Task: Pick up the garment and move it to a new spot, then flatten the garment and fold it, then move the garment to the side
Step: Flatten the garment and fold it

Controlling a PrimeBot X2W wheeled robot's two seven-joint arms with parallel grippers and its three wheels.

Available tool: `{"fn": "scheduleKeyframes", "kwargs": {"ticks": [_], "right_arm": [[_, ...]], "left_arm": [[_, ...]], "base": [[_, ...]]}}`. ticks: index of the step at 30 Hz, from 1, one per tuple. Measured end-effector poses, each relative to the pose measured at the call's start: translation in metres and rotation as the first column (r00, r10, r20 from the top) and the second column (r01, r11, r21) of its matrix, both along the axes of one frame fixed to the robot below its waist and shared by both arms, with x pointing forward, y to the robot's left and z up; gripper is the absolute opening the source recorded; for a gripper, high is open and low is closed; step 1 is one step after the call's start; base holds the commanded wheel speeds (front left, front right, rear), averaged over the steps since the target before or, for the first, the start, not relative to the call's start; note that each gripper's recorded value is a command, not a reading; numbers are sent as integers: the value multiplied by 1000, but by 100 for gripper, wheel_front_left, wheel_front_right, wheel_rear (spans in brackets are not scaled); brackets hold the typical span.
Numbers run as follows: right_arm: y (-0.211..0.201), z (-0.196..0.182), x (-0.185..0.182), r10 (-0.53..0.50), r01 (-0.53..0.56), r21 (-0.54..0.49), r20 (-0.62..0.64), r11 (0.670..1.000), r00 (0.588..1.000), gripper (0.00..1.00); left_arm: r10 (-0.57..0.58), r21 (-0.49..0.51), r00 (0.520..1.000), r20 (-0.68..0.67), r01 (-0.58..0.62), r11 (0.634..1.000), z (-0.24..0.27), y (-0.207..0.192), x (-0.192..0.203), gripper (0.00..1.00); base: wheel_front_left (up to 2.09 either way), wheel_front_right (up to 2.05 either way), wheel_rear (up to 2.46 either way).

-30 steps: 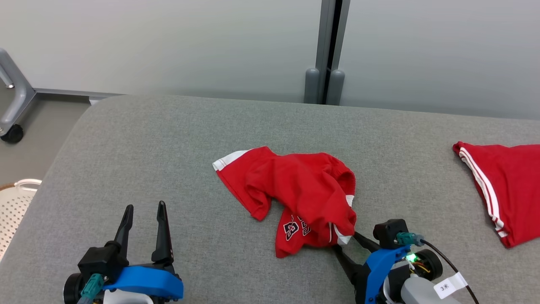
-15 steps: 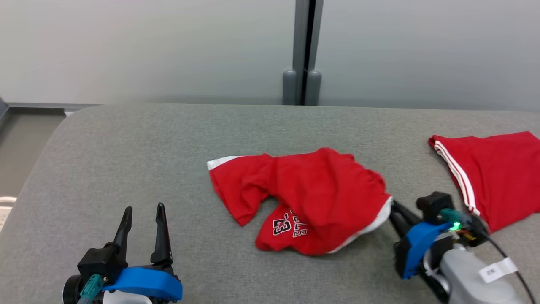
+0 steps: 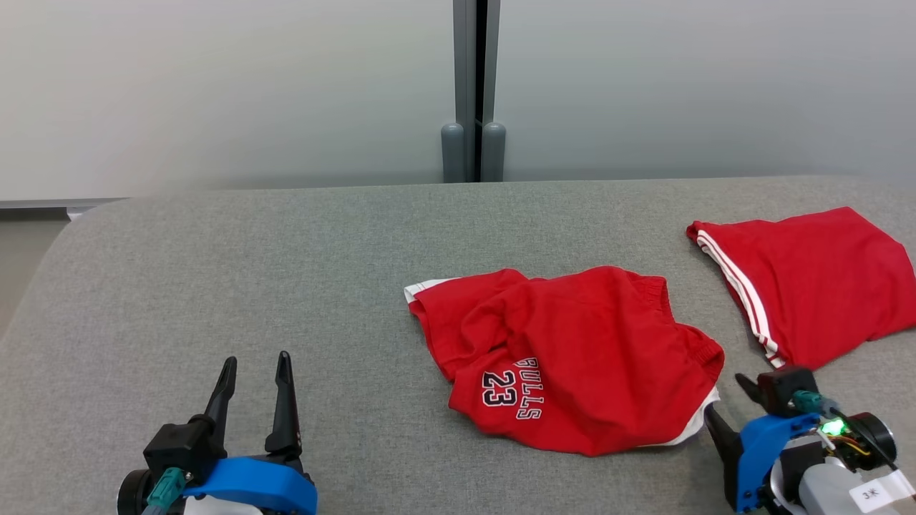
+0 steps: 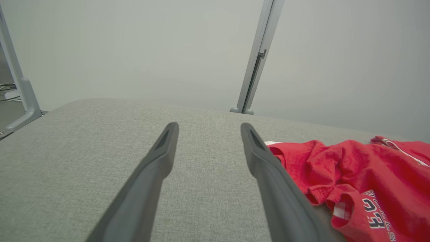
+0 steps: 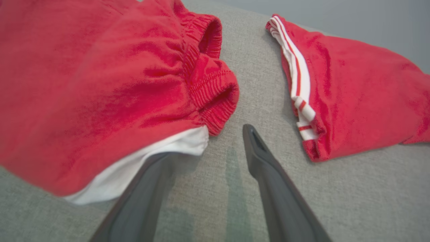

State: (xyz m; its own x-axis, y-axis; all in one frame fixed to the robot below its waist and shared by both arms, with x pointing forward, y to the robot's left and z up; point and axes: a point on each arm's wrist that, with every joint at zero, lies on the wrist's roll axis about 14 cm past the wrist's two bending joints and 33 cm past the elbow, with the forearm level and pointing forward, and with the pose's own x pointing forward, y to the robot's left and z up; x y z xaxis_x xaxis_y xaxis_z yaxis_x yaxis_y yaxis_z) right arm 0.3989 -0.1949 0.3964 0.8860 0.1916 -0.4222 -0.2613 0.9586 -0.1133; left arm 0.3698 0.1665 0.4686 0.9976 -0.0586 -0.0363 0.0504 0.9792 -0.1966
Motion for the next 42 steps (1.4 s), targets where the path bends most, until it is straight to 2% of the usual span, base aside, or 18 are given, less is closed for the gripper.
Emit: {"fn": "scheduleKeyframes", "kwargs": {"ticks": [5,10,18,20,23,26,30,37,42], "right_arm": [[-23,11,4,-78,77,18,40,997,996,100],[-36,46,18,-125,117,58,176,991,976,100],[-2,84,15,-113,62,160,327,985,938,100],[-9,80,9,-124,83,138,317,987,940,100],[-19,50,-7,-131,122,60,170,991,977,100],[-23,42,-16,-153,149,45,110,988,982,100],[-32,71,-12,-184,174,63,200,983,962,100],[-12,110,-10,-176,126,158,362,979,915,100],[-2,112,-12,-177,103,202,388,974,904,100]], "left_arm": [[-1,0,1000,2,1,1000,1,0,-1,100],[6,0,1000,10,-6,1000,3,2,-2,100],[8,-1,1000,20,-8,1000,7,3,-4,100],[7,0,1000,21,-7,1000,7,3,-5,100],[2,0,1000,21,-2,1000,7,1,-5,100],[-2,-1,1000,19,2,1000,6,0,-5,100],[-9,0,1000,18,9,1000,6,-2,-4,100],[-28,-4,1000,14,28,1000,4,-9,-1,100],[-35,-6,999,13,36,999,4,-12,-1,100]], "base": [[0,0,0],[0,0,0],[0,0,0],[0,0,0],[0,0,0],[0,0,0],[0,0,0],[0,0,0],[0,0,0]]}}
